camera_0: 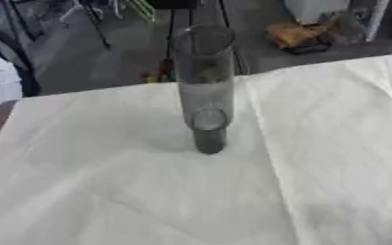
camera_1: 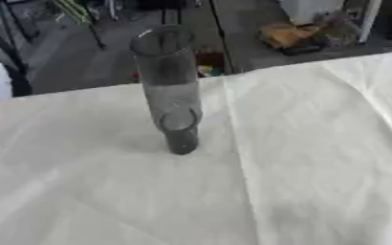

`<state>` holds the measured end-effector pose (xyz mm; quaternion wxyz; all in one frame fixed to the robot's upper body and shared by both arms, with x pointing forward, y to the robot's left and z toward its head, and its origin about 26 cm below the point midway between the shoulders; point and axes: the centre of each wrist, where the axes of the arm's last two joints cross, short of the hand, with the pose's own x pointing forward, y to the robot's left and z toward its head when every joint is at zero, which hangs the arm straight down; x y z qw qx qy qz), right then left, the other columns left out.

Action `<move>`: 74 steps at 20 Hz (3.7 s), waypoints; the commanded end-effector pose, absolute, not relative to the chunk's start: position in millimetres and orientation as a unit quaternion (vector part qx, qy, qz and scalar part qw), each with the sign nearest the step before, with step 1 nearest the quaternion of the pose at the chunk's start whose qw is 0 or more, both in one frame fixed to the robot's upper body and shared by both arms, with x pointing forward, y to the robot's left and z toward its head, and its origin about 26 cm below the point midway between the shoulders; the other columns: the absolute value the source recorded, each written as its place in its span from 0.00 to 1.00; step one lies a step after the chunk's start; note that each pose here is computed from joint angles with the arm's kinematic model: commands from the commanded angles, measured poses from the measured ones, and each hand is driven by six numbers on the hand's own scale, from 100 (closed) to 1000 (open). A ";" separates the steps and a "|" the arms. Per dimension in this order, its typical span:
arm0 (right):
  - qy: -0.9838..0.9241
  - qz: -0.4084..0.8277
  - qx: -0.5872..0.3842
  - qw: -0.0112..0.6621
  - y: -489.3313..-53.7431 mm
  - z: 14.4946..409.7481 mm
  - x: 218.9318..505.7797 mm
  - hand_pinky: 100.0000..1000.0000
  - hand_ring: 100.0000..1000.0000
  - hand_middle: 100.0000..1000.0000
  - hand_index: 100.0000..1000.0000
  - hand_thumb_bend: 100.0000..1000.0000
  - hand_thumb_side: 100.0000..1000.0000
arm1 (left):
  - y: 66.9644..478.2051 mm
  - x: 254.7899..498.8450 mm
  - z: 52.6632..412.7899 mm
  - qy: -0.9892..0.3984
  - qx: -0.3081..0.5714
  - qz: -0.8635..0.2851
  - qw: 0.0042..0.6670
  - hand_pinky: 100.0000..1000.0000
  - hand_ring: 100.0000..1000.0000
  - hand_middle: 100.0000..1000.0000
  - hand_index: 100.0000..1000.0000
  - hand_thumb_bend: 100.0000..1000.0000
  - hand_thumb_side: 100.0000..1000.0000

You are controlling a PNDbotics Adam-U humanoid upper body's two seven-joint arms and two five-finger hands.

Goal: Arrange flowers into the vase.

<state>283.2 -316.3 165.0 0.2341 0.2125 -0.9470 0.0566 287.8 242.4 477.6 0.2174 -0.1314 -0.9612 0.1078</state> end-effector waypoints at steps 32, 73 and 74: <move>-0.944 0.099 0.228 0.217 -302.7 175.2 287.3 0.54 0.70 0.45 0.72 0.00 0.79 | 214.5 237.3 476.9 -0.984 -0.117 0.130 -0.017 0.00 0.00 0.00 0.02 0.00 0.64; -0.937 0.125 0.237 0.225 -295.7 177.7 290.2 0.55 0.71 0.44 0.73 0.00 0.79 | 206.8 272.6 462.2 -0.996 -0.011 0.093 -0.010 0.00 0.00 0.00 0.02 0.08 0.53; -0.937 0.125 0.237 0.225 -295.6 177.8 290.3 0.55 0.71 0.44 0.73 0.00 0.79 | 206.5 274.2 461.6 -0.996 -0.008 0.091 -0.008 0.00 0.00 0.00 0.02 0.08 0.53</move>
